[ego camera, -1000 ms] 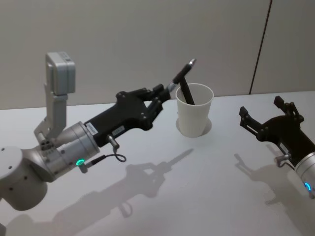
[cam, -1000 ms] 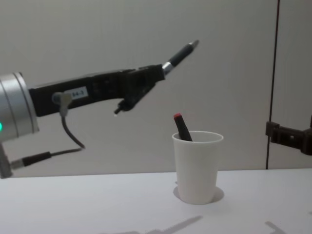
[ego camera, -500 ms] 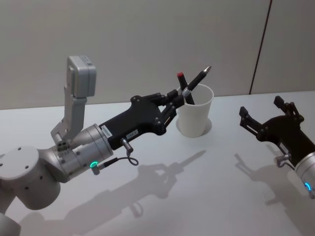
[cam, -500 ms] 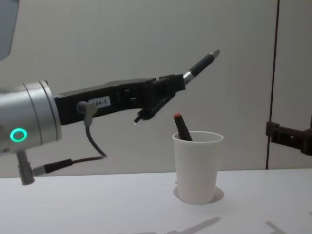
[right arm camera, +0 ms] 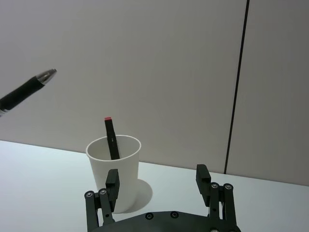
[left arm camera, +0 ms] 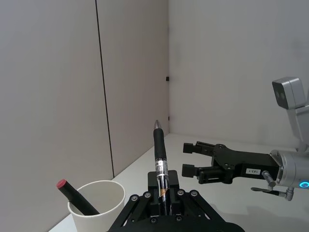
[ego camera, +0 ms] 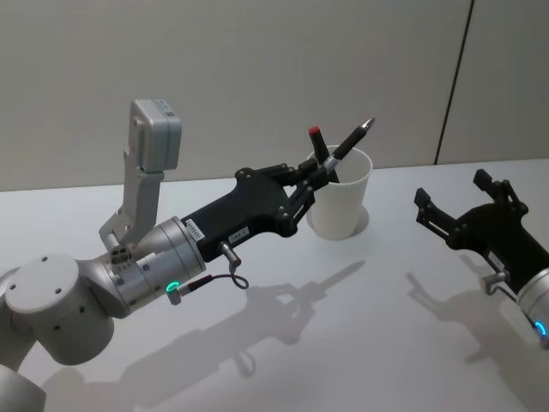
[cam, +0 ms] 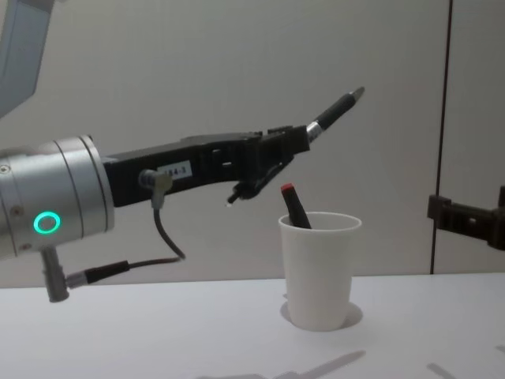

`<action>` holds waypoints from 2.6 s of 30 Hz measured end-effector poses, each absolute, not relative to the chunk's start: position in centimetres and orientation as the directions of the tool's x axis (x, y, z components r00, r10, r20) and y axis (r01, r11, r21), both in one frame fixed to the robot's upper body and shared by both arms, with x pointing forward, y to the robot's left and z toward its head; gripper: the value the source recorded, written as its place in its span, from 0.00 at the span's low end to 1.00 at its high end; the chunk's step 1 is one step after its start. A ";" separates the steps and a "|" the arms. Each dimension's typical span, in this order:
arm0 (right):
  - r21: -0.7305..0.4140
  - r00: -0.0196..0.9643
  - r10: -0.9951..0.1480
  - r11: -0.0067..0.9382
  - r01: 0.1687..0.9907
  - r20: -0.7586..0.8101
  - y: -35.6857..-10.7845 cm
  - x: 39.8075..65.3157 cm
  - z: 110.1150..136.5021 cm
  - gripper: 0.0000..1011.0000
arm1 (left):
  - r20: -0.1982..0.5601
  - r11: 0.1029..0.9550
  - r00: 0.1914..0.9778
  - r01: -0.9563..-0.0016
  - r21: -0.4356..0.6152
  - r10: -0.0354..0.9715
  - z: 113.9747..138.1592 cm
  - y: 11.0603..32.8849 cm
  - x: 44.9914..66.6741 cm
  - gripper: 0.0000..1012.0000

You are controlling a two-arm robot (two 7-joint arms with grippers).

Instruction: Place the pen into the pen holder.

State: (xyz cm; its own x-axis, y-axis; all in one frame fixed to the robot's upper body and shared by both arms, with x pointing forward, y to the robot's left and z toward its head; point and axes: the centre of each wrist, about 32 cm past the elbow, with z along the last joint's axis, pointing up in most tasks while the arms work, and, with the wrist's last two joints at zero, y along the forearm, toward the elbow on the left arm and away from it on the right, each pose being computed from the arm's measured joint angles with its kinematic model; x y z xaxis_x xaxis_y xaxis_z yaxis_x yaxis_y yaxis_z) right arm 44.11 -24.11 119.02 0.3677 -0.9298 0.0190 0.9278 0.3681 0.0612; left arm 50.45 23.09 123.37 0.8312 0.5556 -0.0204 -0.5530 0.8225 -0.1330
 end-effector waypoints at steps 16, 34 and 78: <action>0.085 0.469 -0.875 0.462 0.883 -0.120 -24.7 43.2 119.8 0.99 | -0.018 0.823 0.831 -0.553 -0.131 0.556 123.3 22.9 50.5 0.12; 0.155 0.577 -0.726 0.564 0.811 -0.375 -24.3 43.6 121.1 0.99 | -0.017 0.823 0.831 -0.554 -0.130 0.556 123.3 22.8 50.5 0.12; 0.226 0.588 -0.401 0.658 0.718 -0.702 -19.7 46.4 122.3 0.99 | -0.017 0.823 0.831 -0.553 -0.130 0.556 123.3 22.8 50.5 0.12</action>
